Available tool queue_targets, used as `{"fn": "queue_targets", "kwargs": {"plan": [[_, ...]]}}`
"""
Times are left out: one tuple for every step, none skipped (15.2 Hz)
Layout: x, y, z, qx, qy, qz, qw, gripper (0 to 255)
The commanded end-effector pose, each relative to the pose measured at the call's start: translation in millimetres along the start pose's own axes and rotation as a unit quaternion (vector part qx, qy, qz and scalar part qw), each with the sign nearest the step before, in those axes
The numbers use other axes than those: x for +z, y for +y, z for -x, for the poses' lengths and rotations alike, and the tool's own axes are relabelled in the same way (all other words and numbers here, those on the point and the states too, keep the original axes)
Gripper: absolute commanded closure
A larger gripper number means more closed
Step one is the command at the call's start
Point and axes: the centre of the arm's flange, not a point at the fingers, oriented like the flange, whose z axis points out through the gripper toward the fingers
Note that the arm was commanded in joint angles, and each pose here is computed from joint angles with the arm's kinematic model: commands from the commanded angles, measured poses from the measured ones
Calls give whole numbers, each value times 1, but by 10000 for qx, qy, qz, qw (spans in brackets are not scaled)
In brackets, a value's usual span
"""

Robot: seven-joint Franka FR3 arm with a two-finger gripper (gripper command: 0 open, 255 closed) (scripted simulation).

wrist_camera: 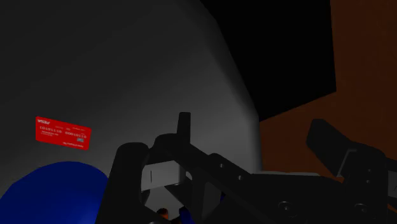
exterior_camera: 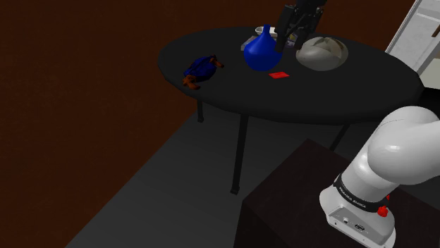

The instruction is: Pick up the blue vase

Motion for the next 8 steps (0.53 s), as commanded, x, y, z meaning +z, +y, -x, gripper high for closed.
{"fn": "queue_targets", "kwargs": {"plan": [[0,0,0,0,0,0,10000,0],[0,8,-10,-2,-9,17,10000,0],[0,16,-20,-4,-17,33,10000,0],[0,25,-30,-5,-26,50,10000,0],[0,33,-41,-7,-34,66,10000,0],[0,41,-51,-9,-43,83,10000,0],[0,49,-61,-11,-51,99,9999,0],[-1,58,-71,-12,-60,116,9999,0]]}}
